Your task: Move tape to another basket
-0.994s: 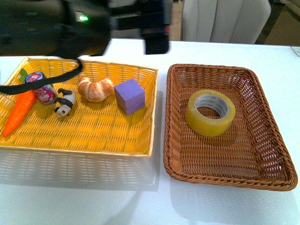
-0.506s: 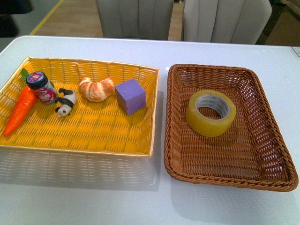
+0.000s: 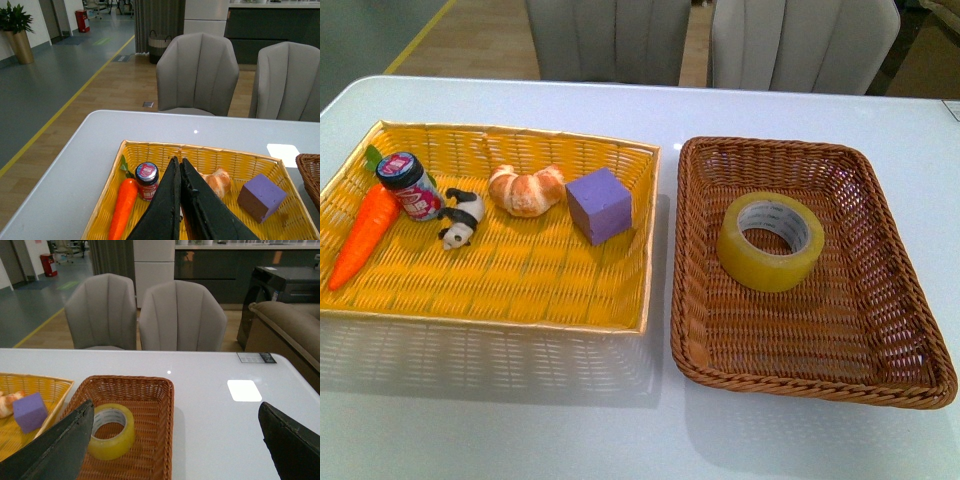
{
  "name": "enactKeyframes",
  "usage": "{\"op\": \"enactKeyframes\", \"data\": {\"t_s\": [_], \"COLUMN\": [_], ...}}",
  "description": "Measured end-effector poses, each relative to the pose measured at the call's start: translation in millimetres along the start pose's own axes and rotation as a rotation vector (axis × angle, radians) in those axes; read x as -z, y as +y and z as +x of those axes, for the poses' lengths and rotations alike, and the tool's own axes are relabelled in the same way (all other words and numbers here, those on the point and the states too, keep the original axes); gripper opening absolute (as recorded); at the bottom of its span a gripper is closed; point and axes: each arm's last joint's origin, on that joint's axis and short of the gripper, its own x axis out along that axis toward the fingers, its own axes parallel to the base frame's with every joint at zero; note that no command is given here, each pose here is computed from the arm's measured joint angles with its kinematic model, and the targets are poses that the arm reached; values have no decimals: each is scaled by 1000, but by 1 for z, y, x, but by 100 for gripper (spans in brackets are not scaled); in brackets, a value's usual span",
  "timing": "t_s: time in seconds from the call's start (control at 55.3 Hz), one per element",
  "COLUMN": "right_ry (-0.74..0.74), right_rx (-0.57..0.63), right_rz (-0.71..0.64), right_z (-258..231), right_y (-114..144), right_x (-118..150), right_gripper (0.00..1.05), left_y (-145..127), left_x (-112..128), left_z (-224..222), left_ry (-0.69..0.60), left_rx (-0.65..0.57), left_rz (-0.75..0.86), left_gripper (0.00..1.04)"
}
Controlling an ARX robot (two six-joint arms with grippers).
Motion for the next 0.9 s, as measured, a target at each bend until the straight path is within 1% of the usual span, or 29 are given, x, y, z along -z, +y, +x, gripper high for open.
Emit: {"op": "enactKeyframes", "data": {"t_s": [0.271, 0.325, 0.416, 0.904], "right_ry": [0, 0, 0, 0], "right_rx": [0, 0, 0, 0], "right_rz": [0, 0, 0, 0], "right_z": [0, 0, 0, 0], "right_y": [0, 0, 0, 0], "right_x": [0, 0, 0, 0], "right_gripper": [96, 96, 96, 96], "left_y": [10, 15, 22, 22], "left_x": [-1, -1, -1, -8], "left_z": [-21, -25, -33, -54], "left_ry": [-1, -1, -3, -27], "left_rx": [2, 25, -7, 3], "left_rz": [2, 2, 1, 1], "left_gripper": [2, 2, 2, 2]}}
